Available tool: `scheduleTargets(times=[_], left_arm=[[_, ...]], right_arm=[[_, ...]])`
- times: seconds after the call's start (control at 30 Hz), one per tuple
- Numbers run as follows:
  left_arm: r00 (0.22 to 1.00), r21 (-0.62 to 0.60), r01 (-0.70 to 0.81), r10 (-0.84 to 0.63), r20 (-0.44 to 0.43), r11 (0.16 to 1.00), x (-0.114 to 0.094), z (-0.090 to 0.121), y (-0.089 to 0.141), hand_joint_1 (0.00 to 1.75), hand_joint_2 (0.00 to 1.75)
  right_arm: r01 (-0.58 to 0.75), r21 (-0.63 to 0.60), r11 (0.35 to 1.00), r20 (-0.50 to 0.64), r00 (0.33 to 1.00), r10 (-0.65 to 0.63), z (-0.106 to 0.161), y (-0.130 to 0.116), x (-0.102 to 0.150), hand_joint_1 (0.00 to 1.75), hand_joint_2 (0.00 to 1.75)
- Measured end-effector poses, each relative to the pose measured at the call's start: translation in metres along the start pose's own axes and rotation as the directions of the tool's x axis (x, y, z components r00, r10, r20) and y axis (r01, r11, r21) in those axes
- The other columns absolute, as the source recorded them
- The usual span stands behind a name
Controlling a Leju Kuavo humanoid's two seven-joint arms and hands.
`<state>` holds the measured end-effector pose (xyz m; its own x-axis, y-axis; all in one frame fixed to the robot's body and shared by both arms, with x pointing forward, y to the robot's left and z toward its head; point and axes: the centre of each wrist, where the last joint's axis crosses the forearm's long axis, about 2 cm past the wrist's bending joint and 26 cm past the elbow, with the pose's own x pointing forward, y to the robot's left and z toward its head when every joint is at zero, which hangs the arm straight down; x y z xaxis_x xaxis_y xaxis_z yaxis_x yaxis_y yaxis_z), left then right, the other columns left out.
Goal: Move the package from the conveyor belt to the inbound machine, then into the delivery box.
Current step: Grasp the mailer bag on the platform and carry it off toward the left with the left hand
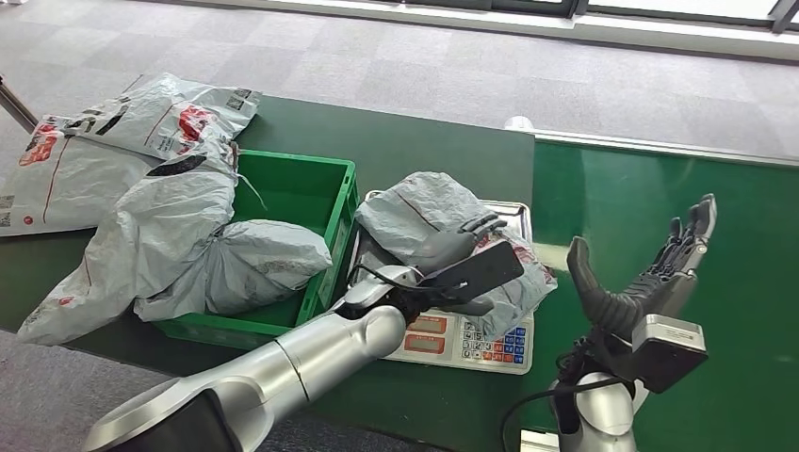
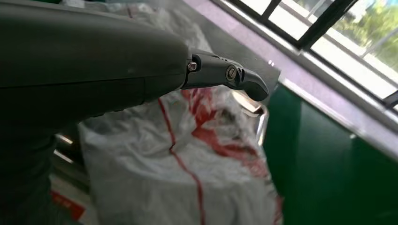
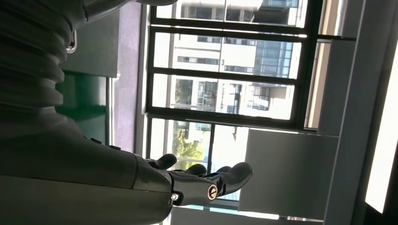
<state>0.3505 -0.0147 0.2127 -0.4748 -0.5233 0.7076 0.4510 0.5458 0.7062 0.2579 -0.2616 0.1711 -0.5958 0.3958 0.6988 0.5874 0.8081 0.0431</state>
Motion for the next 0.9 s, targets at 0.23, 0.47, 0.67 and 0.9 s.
scheduleTargets(times=[0.23, 0.47, 0.67, 0.9], left_arm=[[0.994, -0.18, 0.075, -0.087, -0.065, 0.981, -0.005, 0.003, -0.012, 0.0, 1.75], [0.991, -0.217, 0.088, -0.108, -0.08, 0.972, -0.009, 0.005, -0.014, 0.0, 1.75], [0.99, -0.218, 0.089, -0.11, -0.084, 0.972, -0.01, 0.005, -0.014, 0.0, 1.75], [0.99, -0.219, 0.09, -0.112, -0.088, 0.971, -0.011, 0.005, -0.014, 0.0, 1.75]], right_arm=[[0.006, 0.019, 1.0, -0.006, 1.0, -0.006, 0.001, 0.001, -0.001, 0.0, 1.75], [0.008, 0.029, 1.0, -0.01, 1.0, -0.008, 0.001, 0.001, -0.001, 0.0, 1.75], [0.008, 0.03, 1.0, -0.01, 1.0, -0.007, 0.001, 0.001, -0.001, 0.0, 1.75], [0.008, 0.03, 1.0, -0.011, 1.0, -0.007, 0.001, 0.001, -0.001, 0.0, 1.75]])
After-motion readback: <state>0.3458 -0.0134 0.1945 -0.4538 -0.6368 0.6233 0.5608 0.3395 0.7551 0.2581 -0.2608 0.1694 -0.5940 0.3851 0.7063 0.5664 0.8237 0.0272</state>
